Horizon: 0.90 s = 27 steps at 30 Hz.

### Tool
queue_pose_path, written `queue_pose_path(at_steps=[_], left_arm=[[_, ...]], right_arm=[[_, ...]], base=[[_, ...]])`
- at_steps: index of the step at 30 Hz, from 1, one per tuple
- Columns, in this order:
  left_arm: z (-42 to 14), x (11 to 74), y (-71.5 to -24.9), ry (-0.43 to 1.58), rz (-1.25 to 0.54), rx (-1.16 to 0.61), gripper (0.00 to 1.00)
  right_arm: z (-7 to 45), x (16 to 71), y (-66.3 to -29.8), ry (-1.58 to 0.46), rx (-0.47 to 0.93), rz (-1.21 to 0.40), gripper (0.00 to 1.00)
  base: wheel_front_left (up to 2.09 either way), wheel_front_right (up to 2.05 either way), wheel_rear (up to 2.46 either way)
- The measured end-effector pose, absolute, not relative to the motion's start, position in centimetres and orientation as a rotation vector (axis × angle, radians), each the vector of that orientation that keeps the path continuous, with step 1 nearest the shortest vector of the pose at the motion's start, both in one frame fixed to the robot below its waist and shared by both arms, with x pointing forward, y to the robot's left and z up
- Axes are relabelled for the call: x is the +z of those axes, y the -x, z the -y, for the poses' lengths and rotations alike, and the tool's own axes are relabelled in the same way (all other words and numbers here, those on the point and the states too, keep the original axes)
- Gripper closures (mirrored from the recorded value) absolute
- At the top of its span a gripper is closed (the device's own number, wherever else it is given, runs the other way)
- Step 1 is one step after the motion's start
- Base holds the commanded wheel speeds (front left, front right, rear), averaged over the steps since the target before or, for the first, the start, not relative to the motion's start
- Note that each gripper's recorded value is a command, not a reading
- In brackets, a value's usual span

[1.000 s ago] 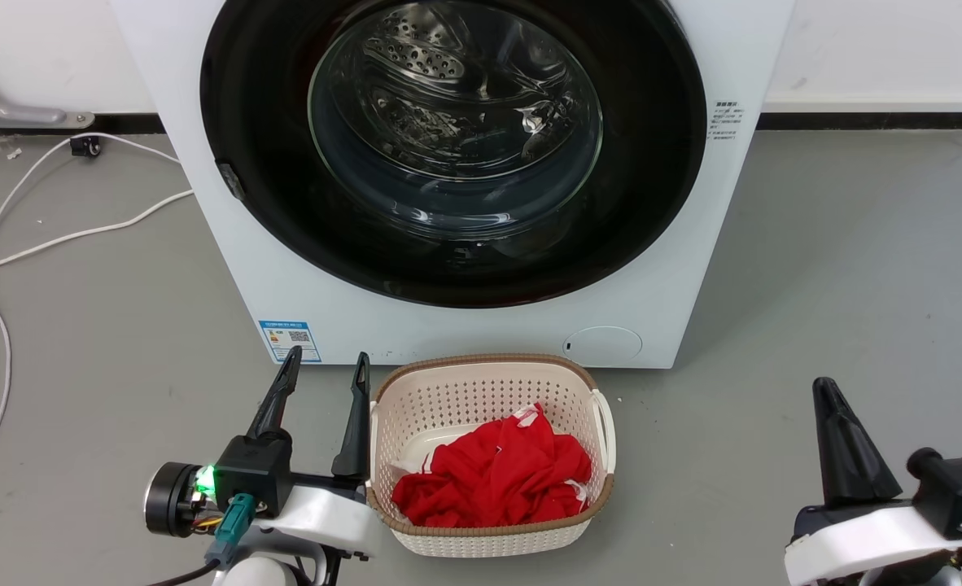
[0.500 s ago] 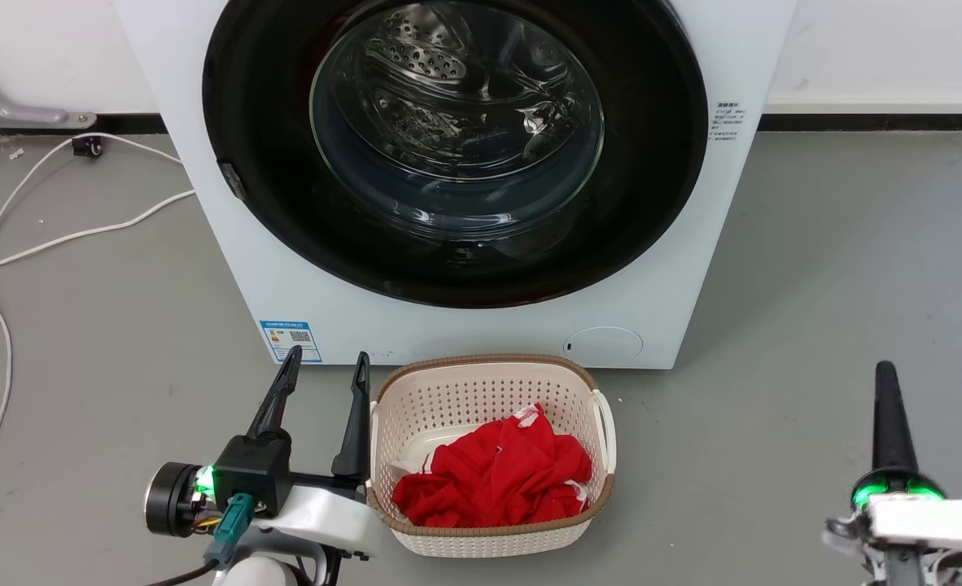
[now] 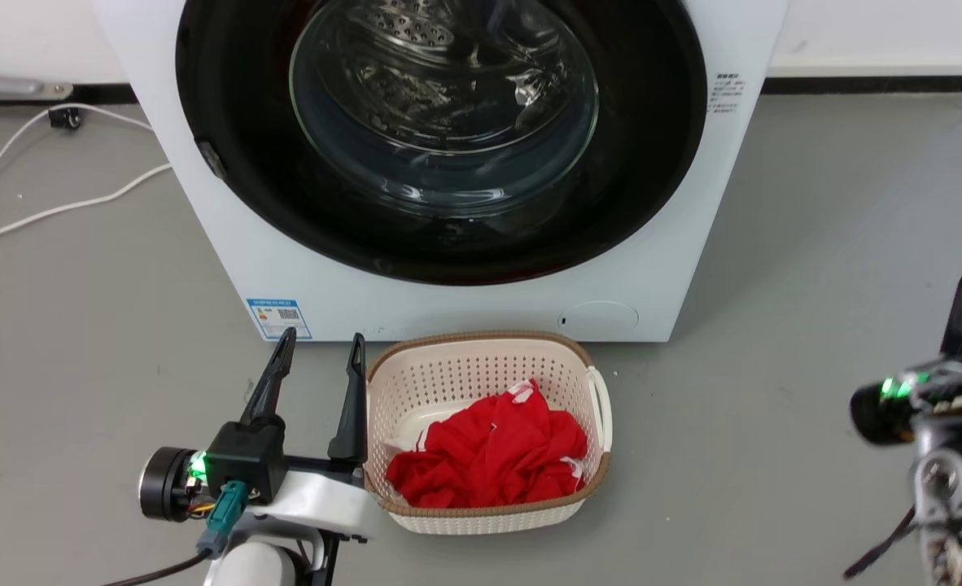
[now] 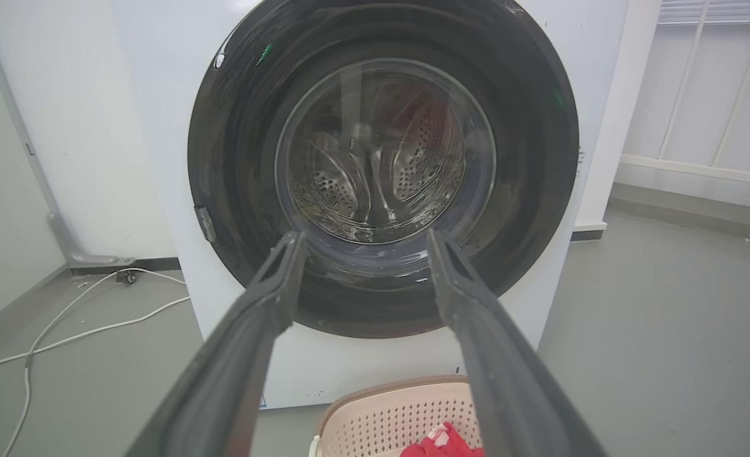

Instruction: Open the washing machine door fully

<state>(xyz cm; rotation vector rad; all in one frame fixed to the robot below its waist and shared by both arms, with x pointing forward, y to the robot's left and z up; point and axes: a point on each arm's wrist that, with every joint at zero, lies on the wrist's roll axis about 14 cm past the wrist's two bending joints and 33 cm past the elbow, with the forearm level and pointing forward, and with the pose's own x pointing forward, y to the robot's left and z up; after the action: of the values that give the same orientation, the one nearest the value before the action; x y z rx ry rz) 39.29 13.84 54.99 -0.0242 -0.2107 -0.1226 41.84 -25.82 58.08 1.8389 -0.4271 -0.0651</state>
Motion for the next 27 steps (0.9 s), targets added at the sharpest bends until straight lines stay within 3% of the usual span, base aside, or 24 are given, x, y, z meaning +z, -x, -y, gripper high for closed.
queue_pose_path(at_steps=[6,13,18,27], left_arm=[[-14.1,55.3,-40.8,0.023,0.222,-0.121,0.00],[-14.8,55.1,-42.5,0.008,0.223,-0.107,0.00],[-14.8,54.3,-43.8,0.005,0.207,-0.109,0.00],[-14.7,52.2,-45.6,0.010,0.164,-0.112,0.00]], right_arm=[[27.5,61.2,-47.0,-1.834,0.013,0.397,1.00],[27.5,65.3,-52.9,-1.597,0.122,0.296,1.00],[25.6,67.7,-57.1,-1.401,0.226,0.179,1.00],[20.2,66.6,-63.0,-1.071,0.324,-0.108,1.00]], base=[[0.00,0.00,0.00],[0.00,0.00,0.00],[0.00,0.00,0.00],[0.00,0.00,0.00]])
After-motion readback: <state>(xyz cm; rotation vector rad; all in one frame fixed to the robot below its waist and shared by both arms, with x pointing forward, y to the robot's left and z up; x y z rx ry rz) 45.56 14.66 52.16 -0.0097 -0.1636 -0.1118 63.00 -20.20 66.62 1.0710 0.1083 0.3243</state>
